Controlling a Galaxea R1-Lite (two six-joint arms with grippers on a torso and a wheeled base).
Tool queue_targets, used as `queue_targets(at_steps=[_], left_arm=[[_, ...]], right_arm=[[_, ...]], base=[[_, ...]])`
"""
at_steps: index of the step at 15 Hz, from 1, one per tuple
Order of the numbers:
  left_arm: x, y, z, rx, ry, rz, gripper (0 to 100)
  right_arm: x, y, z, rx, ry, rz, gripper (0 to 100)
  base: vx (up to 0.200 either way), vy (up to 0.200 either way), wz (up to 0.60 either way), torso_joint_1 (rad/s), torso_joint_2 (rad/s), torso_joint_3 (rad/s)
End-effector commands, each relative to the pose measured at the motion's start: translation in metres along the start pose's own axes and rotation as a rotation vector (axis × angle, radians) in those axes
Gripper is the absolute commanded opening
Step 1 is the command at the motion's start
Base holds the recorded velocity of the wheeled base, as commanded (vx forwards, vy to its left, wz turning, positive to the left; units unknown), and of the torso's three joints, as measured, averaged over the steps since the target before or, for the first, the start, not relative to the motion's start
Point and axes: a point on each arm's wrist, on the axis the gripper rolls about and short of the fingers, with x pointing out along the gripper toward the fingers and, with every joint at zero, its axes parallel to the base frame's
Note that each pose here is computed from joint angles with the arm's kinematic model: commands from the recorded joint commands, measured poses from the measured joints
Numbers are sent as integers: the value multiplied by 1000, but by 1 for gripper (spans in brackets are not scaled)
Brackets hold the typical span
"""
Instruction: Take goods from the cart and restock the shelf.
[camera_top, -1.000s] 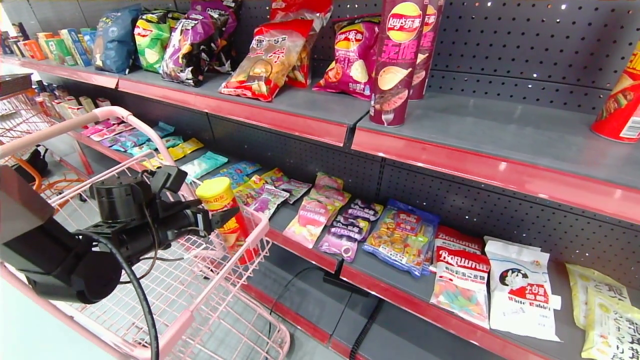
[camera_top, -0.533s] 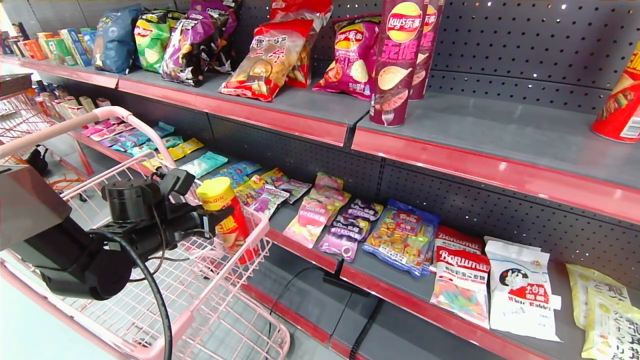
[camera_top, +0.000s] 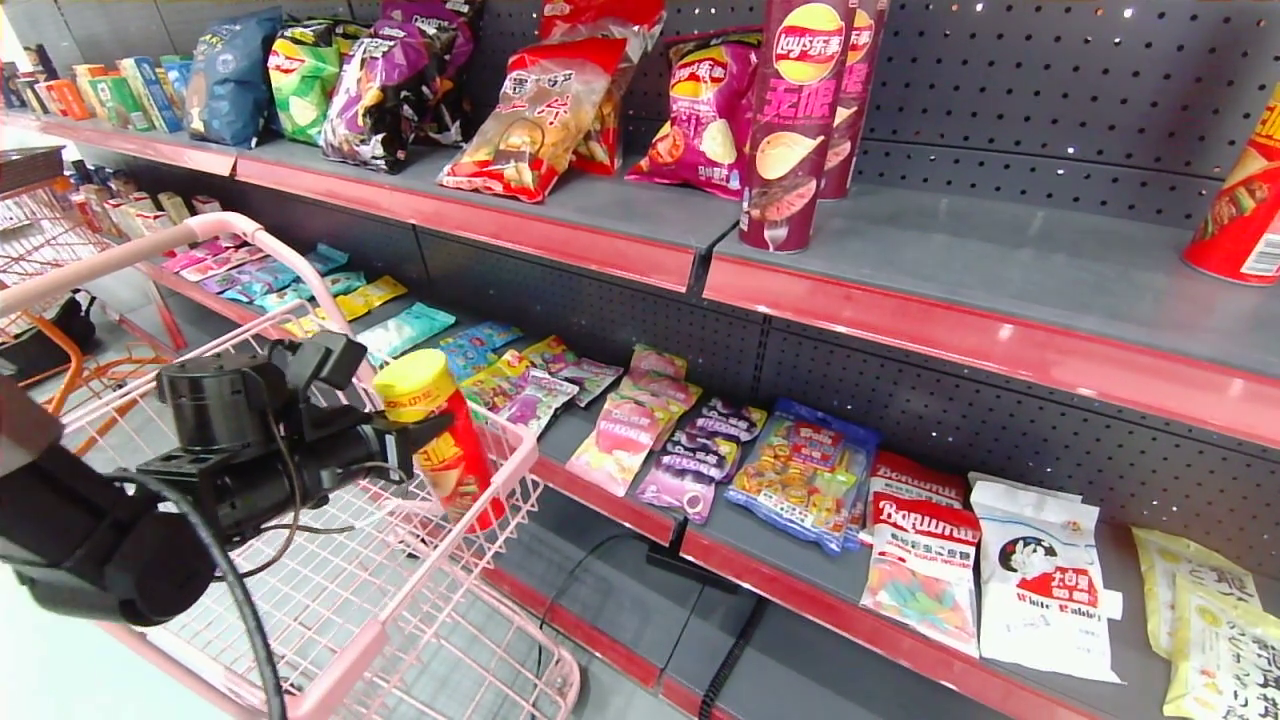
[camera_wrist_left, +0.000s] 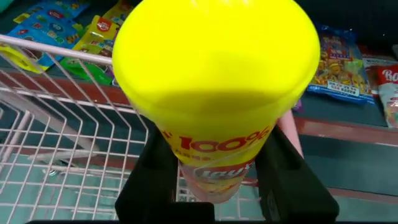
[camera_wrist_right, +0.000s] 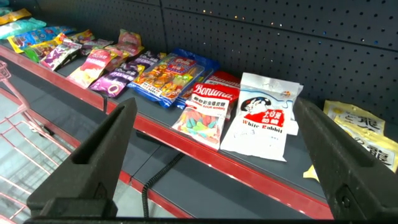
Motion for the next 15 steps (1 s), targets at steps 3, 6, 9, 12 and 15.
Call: queue_targets(at_steps=[3,6,9,12,15], left_arm=[[-127,-48,53,25,-152,19,0],[-179,-69,65,58,-232,52,0],[-214,-82,68,66,-292,139,0],[-231,-88,66,91,-329,155,0],[-245,-94,57,89,-324,166,0]], right_arm=[[0,0,0,0,1,1,100],[0,0,0,0,1,1,100],[0,0,0,1,1,-1,100],[0,0,0,1,1,-1,100],[0,0,0,1,1,-1,100]], base=[[0,0,0,0,0,0],[0,0,0,0,0,0],[0,0,0,42,-171,-114],[0,0,0,134,-455,-305],[0,0,0,175,-520,-339]])
